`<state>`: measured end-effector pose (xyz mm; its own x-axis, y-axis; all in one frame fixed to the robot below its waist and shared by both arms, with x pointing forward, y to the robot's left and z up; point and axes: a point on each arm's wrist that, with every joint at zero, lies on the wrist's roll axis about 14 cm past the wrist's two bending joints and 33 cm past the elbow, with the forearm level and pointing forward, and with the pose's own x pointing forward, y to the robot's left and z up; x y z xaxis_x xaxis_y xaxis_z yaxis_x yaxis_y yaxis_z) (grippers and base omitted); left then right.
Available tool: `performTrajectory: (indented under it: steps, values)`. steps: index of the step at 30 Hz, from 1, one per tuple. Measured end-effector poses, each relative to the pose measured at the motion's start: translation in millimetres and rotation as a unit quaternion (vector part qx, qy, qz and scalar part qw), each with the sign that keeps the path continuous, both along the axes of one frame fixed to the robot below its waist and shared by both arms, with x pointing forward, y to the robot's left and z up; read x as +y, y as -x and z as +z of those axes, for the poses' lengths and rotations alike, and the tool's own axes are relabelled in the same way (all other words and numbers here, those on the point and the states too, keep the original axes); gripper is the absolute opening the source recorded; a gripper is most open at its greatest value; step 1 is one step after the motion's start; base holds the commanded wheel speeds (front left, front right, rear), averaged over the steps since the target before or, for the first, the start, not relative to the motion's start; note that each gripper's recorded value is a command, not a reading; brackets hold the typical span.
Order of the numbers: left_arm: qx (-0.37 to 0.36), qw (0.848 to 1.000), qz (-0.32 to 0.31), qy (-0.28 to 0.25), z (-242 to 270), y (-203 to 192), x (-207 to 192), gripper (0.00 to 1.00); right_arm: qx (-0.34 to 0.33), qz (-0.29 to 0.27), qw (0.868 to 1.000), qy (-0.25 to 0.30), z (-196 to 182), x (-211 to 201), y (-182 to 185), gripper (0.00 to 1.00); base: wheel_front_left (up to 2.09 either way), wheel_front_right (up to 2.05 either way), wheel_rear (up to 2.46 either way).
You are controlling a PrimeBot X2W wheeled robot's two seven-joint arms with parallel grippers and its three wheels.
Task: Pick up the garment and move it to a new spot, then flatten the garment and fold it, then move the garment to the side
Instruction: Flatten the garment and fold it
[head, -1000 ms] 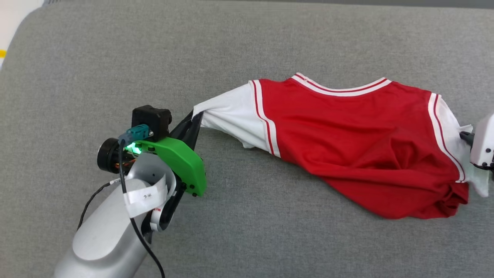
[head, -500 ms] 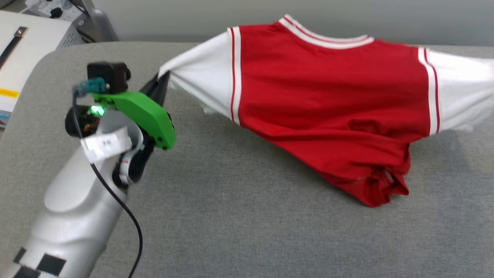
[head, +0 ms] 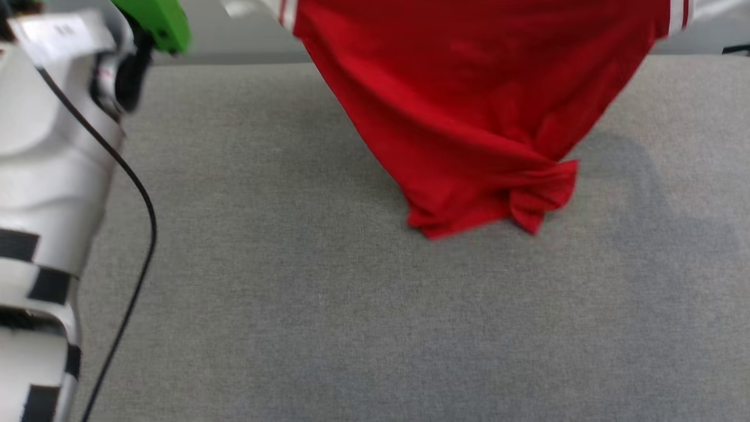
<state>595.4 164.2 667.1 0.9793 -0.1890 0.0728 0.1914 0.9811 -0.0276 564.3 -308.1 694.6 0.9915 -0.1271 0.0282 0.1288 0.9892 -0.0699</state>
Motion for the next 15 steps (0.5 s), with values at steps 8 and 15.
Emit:
performTrajectory:
  steps: [8,15]
  values:
    - [-0.093,0.995,0.039,-0.001,62,-53,16,0.00,-0.097,-0.004,0.995,0.028,60,3,-39,0.00,0.00,0.00,0.00]
    - [-0.138,0.989,0.046,0.001,75,-94,13,0.00,-0.150,-0.004,0.988,0.042,80,5,-77,0.00,0.00,0.00,0.00]
